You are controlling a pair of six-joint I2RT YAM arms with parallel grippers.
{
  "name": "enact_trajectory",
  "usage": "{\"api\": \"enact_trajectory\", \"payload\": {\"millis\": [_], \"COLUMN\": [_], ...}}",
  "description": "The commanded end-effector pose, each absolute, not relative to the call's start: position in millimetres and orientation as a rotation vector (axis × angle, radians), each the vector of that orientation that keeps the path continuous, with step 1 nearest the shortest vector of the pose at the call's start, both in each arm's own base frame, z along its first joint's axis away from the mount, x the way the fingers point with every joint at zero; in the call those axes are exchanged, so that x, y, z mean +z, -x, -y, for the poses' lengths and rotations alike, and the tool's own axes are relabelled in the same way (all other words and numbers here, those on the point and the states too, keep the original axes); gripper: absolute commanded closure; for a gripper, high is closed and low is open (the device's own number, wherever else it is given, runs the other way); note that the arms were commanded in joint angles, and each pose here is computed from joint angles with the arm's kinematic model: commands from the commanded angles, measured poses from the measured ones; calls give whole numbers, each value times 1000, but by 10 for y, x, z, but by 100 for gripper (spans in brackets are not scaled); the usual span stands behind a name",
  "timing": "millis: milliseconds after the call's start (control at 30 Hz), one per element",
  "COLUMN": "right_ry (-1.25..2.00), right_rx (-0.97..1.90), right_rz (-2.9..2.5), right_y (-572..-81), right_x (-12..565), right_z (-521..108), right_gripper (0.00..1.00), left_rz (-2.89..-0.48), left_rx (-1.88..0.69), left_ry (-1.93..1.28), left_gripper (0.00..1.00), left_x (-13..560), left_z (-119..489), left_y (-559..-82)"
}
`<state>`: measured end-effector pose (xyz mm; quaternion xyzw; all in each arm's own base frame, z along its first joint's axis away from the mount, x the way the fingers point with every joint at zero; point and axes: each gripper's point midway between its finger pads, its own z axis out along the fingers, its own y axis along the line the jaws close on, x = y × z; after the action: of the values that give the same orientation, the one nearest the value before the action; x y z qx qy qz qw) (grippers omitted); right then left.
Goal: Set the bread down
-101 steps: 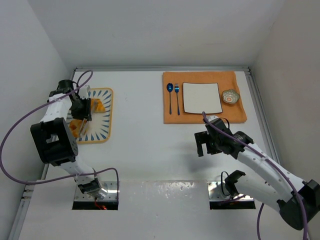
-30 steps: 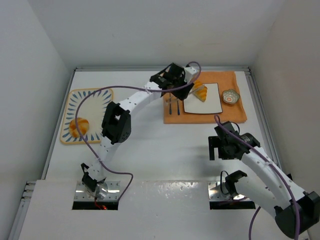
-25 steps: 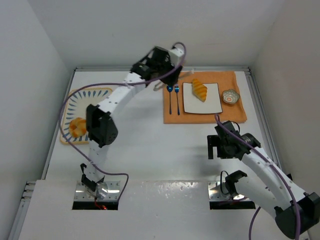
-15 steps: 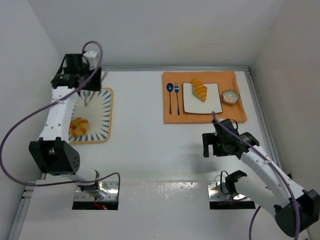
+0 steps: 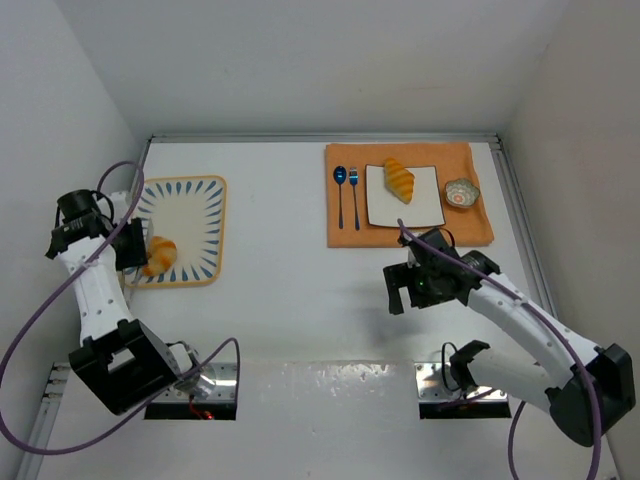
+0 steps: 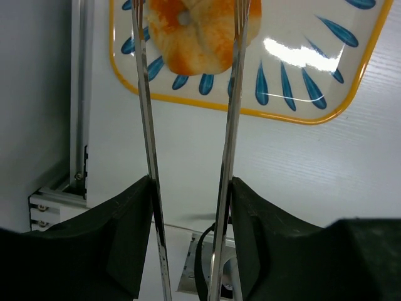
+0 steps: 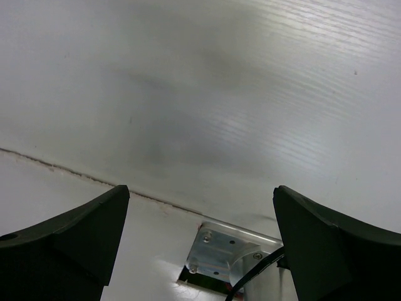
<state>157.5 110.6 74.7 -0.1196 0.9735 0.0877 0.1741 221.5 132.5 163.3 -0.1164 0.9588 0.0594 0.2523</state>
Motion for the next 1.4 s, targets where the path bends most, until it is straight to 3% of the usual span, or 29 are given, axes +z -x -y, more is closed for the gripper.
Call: {"api": "enact_trajectory", "payload": {"millis": [0, 267, 500, 867, 1100, 1200, 1300, 1367], "right_ry": [394, 370, 393, 421, 407, 406, 409, 407], "right_rx": [292, 226, 183, 142, 136, 130, 123, 125], "right_rz": [-2717, -2687, -2682, -2678, -2676, -2672, -2673, -2660], "right_y": [-1609, -1551, -1545, -1540, -1562, -1562, -1560, -1582], "right_x": [909, 912, 946, 952, 968, 967, 969, 993], "right_z": [-1243, -1190, -1189, -1187, -1182, -1172, -1162, -1169], "right_gripper": [3, 3, 3, 3, 3, 3, 3, 3], "left_rz": [-2559, -2606, -2644, -2619, -2667, -2691, -2703, -2719], "left_rx": [150, -57, -66, -193, -108, -59, -38, -49], "left_ry": [256, 245, 273, 228, 254, 264, 257, 249], "left_gripper": [45, 45, 45, 45, 45, 51, 64, 78], "left_x": [1757, 1616, 1513, 1499, 1331, 1267, 1239, 1211], "left_z": [-1398, -1286, -1382, -1320, -1412, -1450, -1458, -1448], "left_y": [-2246, -2195, -2074, -2275, -2314, -2288, -2282, -2264]}}
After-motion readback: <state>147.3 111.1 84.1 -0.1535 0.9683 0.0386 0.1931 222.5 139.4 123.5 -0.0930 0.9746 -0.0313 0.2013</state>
